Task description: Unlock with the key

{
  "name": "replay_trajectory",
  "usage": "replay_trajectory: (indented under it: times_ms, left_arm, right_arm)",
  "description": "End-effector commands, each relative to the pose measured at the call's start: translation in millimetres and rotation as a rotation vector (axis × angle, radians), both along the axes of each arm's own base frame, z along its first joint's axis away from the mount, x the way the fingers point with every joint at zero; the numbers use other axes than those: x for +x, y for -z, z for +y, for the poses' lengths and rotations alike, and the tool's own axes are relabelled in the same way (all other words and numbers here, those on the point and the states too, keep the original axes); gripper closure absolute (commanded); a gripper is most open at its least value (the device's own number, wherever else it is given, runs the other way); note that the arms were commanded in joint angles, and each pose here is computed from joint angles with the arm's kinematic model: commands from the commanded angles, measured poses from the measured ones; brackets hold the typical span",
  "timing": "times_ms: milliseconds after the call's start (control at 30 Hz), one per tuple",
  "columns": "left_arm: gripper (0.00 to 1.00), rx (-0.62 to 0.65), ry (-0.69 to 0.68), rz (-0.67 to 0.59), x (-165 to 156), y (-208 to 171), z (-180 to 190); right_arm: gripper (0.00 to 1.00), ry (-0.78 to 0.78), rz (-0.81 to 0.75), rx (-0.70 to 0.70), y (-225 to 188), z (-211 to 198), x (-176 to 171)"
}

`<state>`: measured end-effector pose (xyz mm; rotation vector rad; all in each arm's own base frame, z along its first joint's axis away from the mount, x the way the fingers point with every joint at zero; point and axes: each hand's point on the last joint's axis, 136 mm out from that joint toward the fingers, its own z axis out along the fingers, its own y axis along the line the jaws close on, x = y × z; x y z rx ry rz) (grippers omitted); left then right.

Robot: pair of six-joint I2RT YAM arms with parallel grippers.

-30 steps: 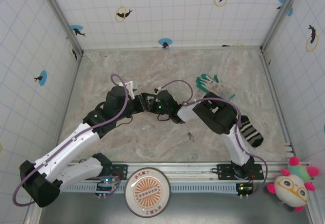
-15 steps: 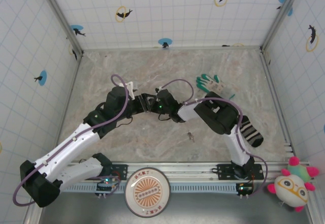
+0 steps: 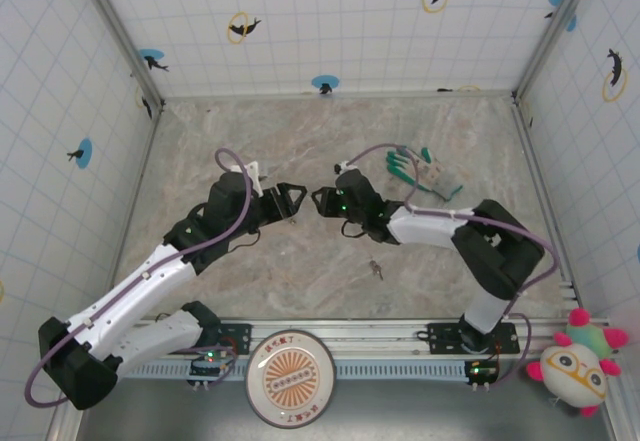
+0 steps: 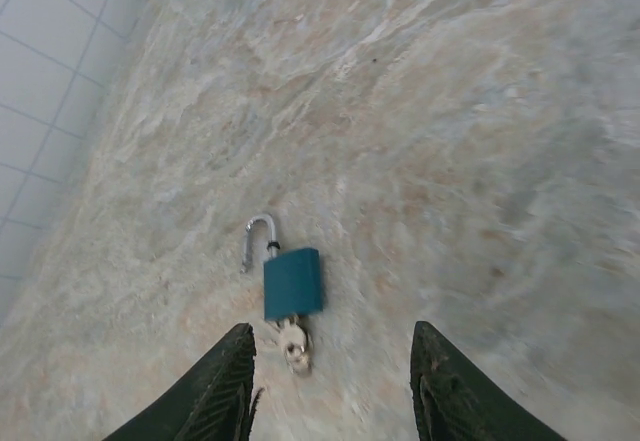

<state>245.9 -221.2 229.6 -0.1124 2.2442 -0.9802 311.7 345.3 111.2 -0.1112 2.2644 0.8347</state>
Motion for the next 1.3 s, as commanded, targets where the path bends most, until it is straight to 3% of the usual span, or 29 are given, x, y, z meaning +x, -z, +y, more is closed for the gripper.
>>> replay_trajectory:
  times_ms: [0, 333, 733, 933, 1267]
  left_arm:
    - [0.24, 0.01, -0.03, 0.005, 3, 6, 4]
    - [0.27, 0.029, -0.016, 0.059, 4, 23, -1]
    - [0.34, 0.095, 0.091, 0.223, -15, 83, -20]
    - [0.34, 0.136, 0.108, 0.266, -20, 104, -23]
    - [0.35, 0.141, 0.126, 0.285, -23, 116, -29]
  right_arm:
    - [0.55, 0.049, -0.057, -0.122, -4, -35, -8]
    - [0.53, 0.14, -0.062, -0.194, -31, -100, -34]
    - [0.59, 0.063, 0.133, -0.415, 1, -149, -96]
    - [0.6, 0.013, 0.2, -0.453, 22, -144, -125]
    - [0.58, -0.042, 0.277, -0.459, 53, -123, -144]
